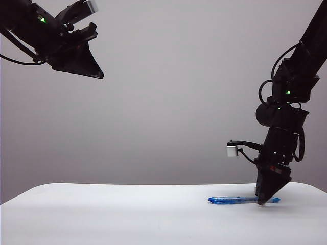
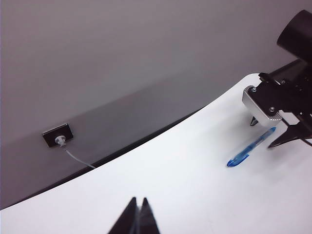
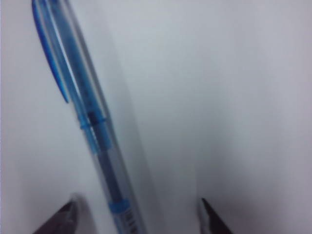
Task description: Pick up the pen and remove the cap.
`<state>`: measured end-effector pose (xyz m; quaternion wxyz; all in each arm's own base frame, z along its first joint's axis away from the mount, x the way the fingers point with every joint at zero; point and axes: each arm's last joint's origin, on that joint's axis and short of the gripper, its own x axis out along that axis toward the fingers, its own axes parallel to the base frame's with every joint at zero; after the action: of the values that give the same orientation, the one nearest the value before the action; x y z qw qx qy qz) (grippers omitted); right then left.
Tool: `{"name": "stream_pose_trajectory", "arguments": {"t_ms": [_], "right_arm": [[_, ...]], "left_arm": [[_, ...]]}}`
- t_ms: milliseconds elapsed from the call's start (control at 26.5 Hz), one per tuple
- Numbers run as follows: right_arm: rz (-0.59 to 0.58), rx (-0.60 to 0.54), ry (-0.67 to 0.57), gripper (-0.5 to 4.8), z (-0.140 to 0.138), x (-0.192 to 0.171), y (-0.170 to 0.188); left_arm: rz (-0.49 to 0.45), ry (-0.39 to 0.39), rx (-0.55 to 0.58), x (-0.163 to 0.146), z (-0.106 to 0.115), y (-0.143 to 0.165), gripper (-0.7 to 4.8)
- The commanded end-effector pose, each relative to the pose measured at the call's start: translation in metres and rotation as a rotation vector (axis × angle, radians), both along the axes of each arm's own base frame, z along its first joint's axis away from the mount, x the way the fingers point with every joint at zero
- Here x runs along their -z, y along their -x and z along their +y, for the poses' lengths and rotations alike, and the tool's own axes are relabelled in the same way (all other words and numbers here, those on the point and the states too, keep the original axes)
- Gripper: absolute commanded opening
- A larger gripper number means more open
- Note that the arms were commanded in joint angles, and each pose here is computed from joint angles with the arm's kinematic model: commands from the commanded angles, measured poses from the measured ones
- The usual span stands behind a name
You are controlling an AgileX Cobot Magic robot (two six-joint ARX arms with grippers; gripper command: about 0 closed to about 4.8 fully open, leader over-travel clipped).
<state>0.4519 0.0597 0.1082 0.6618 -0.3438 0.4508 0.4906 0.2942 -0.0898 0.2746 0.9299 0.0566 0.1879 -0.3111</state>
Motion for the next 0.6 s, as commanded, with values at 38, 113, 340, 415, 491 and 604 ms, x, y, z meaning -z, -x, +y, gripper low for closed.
{"name": "stream_pose_trajectory", "arguments": {"t_ms": [38, 113, 340, 415, 491, 604], "right_arm": [[0.041, -0.016, 0.010, 2.77, 0.006, 0.017, 0.002], [0.056, -0.020, 0.034, 2.65, 0.009, 0.025, 0.002], [0.067, -0.038, 0.050, 1.69, 0.017, 0.032, 0.004], [0.065, -0.041, 0.053, 1.51, 0.019, 0.032, 0.004], [0.066, -0.035, 0.052, 0.43, 0.019, 0.032, 0.004], [0.069, -0.008, 0.049, -0.04, 0.019, 0.031, 0.003]], "left_arm": [[-0.026, 0.010, 0.007, -0.004, 0.000, -0.001, -0.05], [-0.026, 0.010, 0.007, -0.004, 0.000, -0.001, -0.05], [-0.022, 0.009, 0.007, -0.003, 0.000, 0.000, -0.05], [-0.018, 0.008, 0.007, -0.003, 0.000, 0.000, -0.05], [-0.008, 0.006, 0.006, -0.002, 0.000, 0.000, -0.05], [0.004, 0.003, 0.008, 0.000, 0.000, -0.001, -0.05]]}}
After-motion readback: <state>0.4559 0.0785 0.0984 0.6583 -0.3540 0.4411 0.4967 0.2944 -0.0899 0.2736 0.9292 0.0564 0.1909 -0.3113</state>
